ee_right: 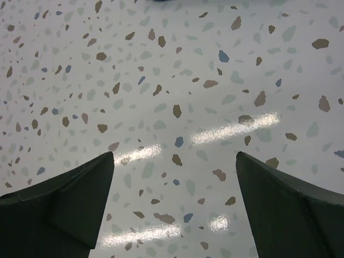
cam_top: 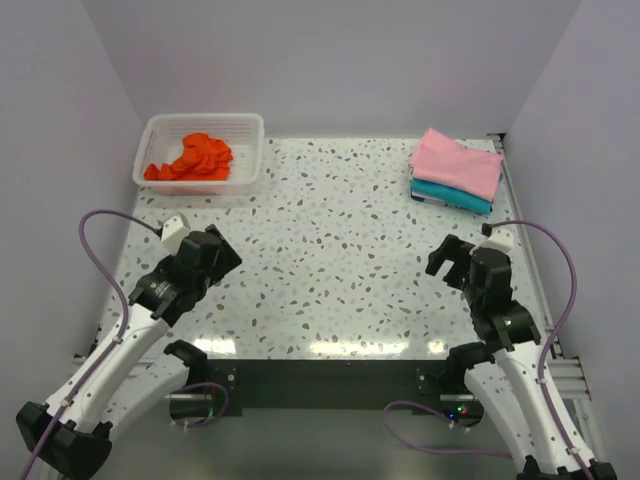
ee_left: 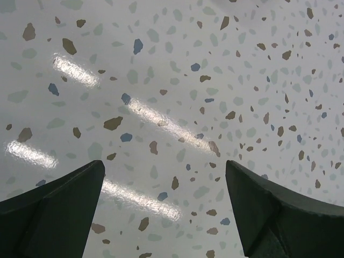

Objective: Fold and stack the t-shirts
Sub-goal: Grab the tshirt from the pile

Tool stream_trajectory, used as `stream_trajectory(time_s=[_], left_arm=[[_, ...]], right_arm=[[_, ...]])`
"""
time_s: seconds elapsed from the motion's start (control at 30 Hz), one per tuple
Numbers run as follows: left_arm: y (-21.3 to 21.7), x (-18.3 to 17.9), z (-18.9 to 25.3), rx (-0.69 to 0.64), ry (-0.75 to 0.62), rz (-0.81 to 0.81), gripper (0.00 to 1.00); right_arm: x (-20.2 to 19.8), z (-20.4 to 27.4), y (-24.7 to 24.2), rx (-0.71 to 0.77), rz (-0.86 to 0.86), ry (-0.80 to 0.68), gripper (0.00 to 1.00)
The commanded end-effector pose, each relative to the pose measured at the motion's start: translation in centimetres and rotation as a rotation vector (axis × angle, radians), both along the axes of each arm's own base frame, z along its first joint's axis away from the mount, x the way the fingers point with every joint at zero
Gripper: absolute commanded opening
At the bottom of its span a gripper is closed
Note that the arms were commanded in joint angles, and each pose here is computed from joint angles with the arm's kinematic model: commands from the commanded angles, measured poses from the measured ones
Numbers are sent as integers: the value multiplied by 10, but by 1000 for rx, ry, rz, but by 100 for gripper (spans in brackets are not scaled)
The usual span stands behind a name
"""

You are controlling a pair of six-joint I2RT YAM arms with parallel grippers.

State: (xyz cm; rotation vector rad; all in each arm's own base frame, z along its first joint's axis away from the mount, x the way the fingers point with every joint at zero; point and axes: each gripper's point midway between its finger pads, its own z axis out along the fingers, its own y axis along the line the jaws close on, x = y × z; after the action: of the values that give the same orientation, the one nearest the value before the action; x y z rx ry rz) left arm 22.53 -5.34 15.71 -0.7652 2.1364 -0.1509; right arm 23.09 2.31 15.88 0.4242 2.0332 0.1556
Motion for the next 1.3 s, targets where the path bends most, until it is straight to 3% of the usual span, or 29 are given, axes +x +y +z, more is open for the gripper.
stream_trajectory(time_s=[0.0,0.3,0.47,0.73,0.9,1.1,1.23,1.27], left_arm=[[-2,8,3,-2,-30,-8,100],[-9,29,16,14,-57,-8,100],[-7,56,32,94,-58,29,100],[-7,120,72,141,-111,11,100],[14,163,97,148,-134,37,100],[48,226,100,137,-99,30,100],[73,269,60,145,9,24,100],[79,282,67,137,-7,26,100]], right_arm=[[7,20,0,5,2,-94,99],[11,9,0,12,-24,-39,99],[13,7,3,19,-4,-44,99],[13,4,6,19,13,-41,99],[17,3,12,31,42,-43,99],[18,-4,17,34,70,-10,99],[19,-6,19,37,81,-1,99],[19,-7,20,34,86,2,99]])
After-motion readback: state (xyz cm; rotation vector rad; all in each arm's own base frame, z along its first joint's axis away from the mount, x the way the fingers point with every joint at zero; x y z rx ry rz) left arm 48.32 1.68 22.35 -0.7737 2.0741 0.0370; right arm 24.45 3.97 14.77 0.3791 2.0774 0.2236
